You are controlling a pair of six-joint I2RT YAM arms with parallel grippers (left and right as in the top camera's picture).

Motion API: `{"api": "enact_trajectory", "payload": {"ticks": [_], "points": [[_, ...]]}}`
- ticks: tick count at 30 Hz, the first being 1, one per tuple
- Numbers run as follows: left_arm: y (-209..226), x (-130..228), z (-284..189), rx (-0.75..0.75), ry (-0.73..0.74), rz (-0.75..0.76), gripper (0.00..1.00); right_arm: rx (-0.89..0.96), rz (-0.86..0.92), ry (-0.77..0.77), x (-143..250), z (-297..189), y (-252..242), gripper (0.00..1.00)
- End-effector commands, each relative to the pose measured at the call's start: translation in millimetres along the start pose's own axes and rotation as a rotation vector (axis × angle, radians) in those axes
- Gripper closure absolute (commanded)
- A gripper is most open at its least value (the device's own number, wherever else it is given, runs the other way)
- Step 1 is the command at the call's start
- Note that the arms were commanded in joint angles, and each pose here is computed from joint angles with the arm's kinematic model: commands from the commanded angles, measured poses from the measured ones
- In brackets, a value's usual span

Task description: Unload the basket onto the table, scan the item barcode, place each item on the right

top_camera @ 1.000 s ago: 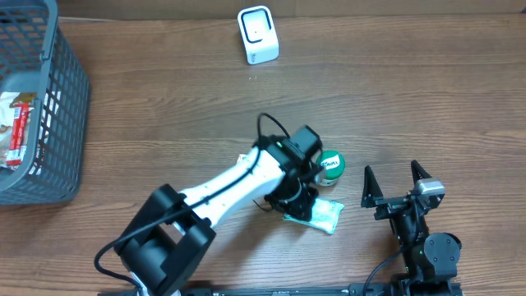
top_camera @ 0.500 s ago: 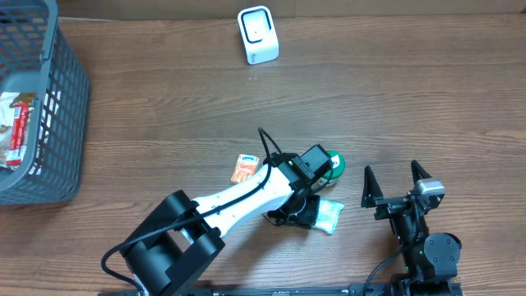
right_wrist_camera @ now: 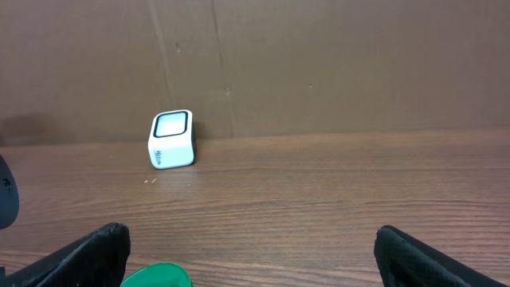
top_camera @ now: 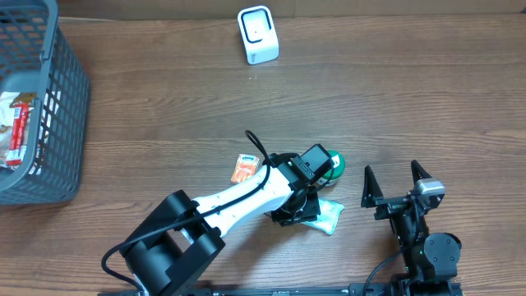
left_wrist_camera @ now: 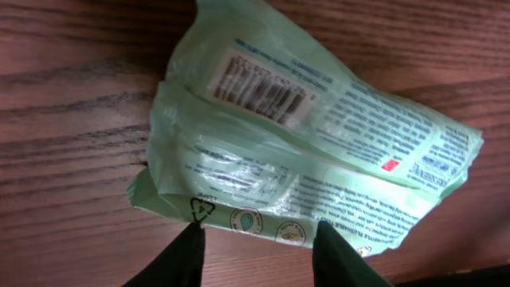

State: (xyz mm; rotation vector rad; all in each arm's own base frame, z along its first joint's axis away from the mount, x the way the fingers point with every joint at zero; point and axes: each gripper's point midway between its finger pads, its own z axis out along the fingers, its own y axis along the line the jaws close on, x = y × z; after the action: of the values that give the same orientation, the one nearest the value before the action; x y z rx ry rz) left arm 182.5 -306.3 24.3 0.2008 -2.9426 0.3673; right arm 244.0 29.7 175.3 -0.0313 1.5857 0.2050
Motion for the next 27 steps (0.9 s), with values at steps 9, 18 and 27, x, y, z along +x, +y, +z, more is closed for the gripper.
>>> {"api": "enact_trajectory", "payload": {"ticks": [9, 18, 27], "points": [[4.6, 1.8, 7.5, -0.030, -0.004, -0.228, 0.71, 0.010, -0.006, 0.005, 3.9, 0.6, -2.2, 0.00], [2.0, 11.6, 12.4, -0.058, -0.050, -0.316, 0.66, 0.010, -0.006, 0.005, 3.9, 0.6, -2.2, 0.00], [3.6, 5.2, 21.7, -0.037, -0.080, -0.377, 0.78, 0.010, -0.006, 0.005, 3.8, 0.6, -2.2, 0.00]]}}
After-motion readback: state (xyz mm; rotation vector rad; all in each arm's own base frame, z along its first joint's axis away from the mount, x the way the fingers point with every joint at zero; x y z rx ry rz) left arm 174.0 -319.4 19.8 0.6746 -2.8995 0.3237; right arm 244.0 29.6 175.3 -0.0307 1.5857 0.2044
